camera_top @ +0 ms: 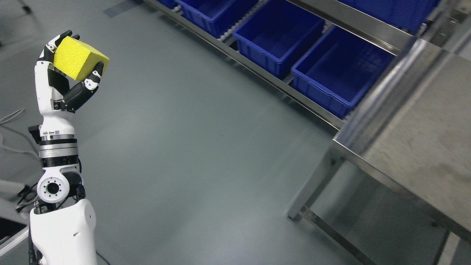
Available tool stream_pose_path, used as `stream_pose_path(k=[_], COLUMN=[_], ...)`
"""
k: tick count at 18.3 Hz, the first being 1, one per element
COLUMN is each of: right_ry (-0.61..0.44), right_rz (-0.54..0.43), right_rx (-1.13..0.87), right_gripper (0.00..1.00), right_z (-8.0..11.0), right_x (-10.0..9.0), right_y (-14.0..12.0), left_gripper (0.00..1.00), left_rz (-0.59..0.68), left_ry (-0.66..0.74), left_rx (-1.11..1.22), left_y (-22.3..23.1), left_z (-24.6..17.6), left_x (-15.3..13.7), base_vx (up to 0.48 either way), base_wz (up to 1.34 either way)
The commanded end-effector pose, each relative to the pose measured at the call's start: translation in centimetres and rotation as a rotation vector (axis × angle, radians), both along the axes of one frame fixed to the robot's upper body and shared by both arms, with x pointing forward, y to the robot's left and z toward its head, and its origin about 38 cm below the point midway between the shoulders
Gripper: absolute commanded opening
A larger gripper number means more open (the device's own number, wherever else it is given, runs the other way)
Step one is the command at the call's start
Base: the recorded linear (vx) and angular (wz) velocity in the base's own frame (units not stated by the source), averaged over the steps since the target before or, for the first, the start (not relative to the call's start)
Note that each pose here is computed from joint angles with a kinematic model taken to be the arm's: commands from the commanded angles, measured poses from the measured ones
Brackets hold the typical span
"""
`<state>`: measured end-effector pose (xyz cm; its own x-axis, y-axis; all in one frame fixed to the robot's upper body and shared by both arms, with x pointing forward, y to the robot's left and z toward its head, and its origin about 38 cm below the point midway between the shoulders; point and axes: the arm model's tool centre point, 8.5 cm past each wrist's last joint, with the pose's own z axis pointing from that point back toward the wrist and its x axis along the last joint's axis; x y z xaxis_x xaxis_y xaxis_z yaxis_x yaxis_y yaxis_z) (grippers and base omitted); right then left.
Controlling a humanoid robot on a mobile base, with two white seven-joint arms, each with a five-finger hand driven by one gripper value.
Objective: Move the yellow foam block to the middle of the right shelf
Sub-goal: 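Hold the cube raised in the left hand while turning toward the blue-bin shelf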
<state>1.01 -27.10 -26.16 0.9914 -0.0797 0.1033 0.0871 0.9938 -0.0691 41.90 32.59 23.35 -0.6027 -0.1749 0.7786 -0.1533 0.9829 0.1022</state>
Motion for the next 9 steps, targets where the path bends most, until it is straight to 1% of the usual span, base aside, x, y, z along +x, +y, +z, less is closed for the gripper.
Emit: stream_pose_path(k=[1,5,9], right_ry=[-0.022,-0.021,-0.019], right_rz=[0.002,0.002,0.002], right_rx=[-0.019,-0.019,-0.019], right_gripper=[1.00,1.00,1.00], right_z=[0.11,0.11,0.11], right_x=[0.82,0.80,0.71], right_y=[-1.18,-1.17,-1.17], left_gripper=[0.44,0.44,0.44], left_rz=[-0.007,-0.010,-0.013], left_ry=[0.003,0.007,0.007], left_rx=[-0.003,-0.002,-0.001], left_y=[0.31,0.30,0.23], left_z=[0.19,0.13,0.13], left_x=[-0.07,-0.03,-0.02], base_vx=[0.068,0.105,0.146], base_wz=[0.97,0.85,0.67])
